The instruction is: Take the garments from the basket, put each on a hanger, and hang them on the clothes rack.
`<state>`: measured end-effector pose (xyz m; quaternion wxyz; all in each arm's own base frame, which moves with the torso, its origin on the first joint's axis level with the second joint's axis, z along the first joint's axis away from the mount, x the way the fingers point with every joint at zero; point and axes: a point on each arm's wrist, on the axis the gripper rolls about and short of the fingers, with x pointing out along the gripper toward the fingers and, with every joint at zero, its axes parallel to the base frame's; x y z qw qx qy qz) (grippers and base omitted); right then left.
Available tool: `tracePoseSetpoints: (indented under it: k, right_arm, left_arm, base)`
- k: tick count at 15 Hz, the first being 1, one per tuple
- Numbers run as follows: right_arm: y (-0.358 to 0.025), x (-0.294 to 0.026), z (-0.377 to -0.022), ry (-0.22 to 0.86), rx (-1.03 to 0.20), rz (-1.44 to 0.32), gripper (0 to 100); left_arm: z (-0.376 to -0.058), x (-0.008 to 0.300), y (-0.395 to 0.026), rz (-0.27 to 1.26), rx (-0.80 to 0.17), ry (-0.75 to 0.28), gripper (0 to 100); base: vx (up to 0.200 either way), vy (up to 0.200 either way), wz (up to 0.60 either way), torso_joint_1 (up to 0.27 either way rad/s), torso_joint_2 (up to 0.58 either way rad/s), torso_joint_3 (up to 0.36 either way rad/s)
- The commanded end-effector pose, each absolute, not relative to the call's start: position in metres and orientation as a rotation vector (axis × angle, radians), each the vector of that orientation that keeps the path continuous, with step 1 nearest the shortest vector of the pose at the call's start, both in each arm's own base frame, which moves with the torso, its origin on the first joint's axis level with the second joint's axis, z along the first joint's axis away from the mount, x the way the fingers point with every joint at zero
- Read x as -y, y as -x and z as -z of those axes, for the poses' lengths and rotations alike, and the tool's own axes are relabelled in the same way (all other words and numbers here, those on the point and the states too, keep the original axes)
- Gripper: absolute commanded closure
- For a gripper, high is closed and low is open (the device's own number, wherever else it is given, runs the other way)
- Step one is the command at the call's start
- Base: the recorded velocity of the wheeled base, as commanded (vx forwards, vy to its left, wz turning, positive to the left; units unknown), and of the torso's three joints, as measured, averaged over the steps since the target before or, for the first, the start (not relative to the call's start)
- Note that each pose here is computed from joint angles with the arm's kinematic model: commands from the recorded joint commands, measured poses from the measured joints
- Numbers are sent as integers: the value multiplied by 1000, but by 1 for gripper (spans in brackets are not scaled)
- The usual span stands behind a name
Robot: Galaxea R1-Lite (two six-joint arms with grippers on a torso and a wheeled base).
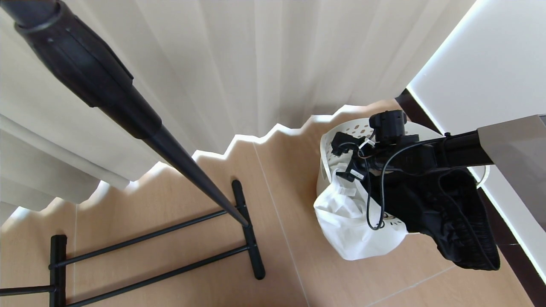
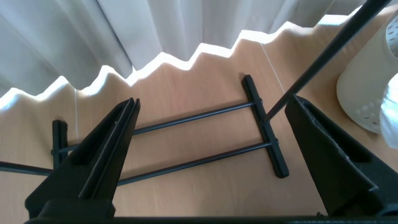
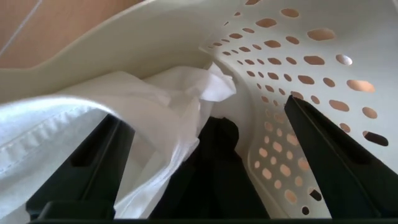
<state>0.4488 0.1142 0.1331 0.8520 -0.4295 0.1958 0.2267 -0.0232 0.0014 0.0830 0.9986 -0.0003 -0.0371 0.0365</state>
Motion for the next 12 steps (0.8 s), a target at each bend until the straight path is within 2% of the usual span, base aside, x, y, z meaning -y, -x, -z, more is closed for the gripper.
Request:
tracePoseSetpoints:
  k: [1, 4, 7, 9, 12]
  right_arm:
    - [-452, -114, -129, 907, -420, -468, 100]
    - [-453, -114, -127, 903, -431, -444, 100]
    - [-437, -114, -143, 793, -436, -417, 100]
    - [-393, -117, -174, 672, -429, -423, 100]
    - [-296, -109, -223, 507, -362, -427, 100]
  left_arm:
    - [-83, -1, 23, -74, 74, 1, 0]
    - [-83, -1, 23, -74, 74, 1, 0]
    - [-83, -1, 23, -75, 74, 1, 0]
    - [-83, -1, 23, -75, 74, 2, 0]
    - [-83, -1, 23, -75, 74, 2, 0]
  base:
    - [0, 0, 0, 0, 0, 0]
    - [0, 0, 0, 0, 0, 0]
    - [0, 0, 0, 0, 0, 0]
    - [0, 0, 0, 0, 0, 0]
    - [0, 0, 0, 0, 0, 0]
